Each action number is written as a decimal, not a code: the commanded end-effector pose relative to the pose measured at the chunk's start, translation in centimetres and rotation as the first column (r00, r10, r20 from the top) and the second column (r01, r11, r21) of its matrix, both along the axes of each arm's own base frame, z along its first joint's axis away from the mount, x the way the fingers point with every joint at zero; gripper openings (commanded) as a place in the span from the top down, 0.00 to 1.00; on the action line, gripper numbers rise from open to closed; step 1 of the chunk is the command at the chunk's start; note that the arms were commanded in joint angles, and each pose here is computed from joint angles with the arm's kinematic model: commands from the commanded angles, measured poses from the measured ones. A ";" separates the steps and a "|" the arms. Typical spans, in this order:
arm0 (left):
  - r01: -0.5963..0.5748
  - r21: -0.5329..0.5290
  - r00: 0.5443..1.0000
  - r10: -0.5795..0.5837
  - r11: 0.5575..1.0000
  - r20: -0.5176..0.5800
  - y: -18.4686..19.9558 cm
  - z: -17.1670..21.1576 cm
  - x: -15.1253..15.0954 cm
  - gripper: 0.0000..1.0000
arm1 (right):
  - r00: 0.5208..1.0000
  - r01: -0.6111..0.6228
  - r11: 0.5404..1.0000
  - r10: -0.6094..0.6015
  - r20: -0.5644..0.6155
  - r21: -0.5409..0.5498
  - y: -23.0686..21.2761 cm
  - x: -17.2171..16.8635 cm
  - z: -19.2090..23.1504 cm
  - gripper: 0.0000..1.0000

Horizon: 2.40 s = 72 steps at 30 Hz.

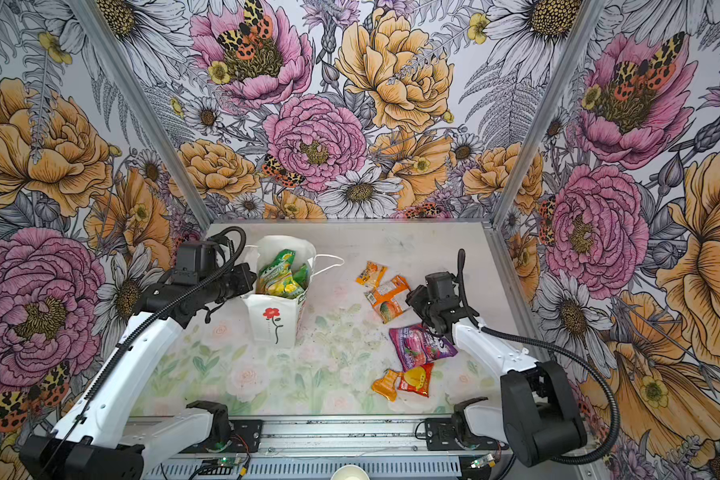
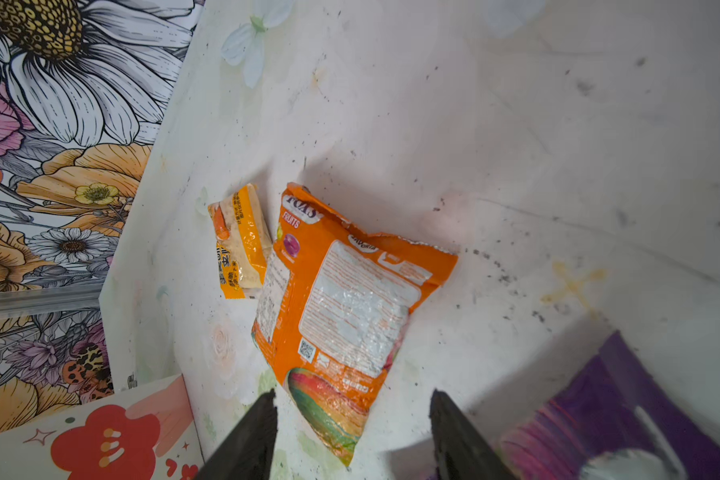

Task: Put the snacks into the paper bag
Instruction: 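Move the right gripper down to the orange FOX'S fruit bag, then grasp the orange FOX'S bag's end with the right gripper and lift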

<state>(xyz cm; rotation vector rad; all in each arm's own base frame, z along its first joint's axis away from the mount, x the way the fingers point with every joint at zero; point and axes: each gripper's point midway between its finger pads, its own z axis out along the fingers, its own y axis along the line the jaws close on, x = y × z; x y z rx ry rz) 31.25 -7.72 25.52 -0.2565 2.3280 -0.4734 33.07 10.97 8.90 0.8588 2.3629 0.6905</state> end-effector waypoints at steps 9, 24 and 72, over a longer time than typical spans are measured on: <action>0.017 -0.036 0.990 -0.012 0.999 0.139 -0.4 3.3 1.2 1.00 | 0.998 -0.026 1.000 0.026 -0.049 -0.003 2.5 0.9 -2.7 0.36; 0.019 -0.040 0.991 -0.014 0.999 0.132 -0.4 3.1 1.3 1.00 | 0.986 -0.111 0.994 0.107 -0.126 -0.020 4.0 1.8 -5.8 0.46; 0.017 -0.049 0.993 -0.011 0.999 0.119 -0.3 2.8 1.5 1.00 | 0.946 -0.195 0.977 0.212 0.246 -0.090 3.5 1.1 14.1 1.00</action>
